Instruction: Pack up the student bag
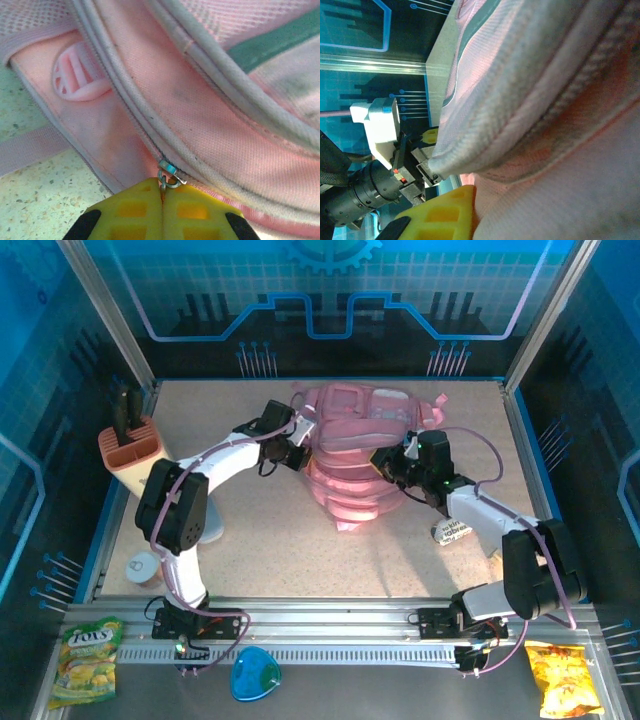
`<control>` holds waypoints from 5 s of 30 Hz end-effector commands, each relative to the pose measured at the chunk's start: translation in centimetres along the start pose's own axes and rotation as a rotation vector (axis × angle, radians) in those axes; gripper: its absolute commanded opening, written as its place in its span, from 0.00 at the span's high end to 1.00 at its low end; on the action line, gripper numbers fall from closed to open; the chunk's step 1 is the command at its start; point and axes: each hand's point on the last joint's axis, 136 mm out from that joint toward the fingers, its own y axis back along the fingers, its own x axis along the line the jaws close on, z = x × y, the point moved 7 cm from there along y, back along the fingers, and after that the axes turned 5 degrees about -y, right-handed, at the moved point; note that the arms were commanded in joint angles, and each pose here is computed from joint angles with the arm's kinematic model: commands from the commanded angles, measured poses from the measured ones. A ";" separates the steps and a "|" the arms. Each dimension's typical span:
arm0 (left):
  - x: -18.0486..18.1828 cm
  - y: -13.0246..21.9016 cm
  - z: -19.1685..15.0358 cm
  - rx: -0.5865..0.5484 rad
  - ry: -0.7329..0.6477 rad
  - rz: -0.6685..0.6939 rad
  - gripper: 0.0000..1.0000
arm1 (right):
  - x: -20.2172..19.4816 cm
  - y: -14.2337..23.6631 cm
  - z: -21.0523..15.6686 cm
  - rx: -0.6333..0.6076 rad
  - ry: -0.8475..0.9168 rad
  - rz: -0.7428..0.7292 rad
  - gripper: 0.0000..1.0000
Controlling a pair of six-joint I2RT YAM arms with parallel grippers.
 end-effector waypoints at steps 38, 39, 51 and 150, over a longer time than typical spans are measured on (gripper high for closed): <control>-4.2 2.5 -2.1 -0.087 -0.100 -0.244 1.00 | 0.5 0.2 0.2 -0.147 -0.071 -0.083 0.80; -3.6 2.5 -2.2 -0.085 -0.089 -0.236 1.00 | 0.5 0.5 0.3 -0.140 -0.059 -0.089 0.83; 0.7 1.7 0.4 -0.100 0.032 -0.266 0.98 | 0.5 2.0 0.2 -0.045 0.012 -0.095 0.90; 6.5 3.2 -11.7 0.404 0.673 0.372 0.01 | 1.0 6.0 -0.6 -0.183 0.273 -0.310 0.04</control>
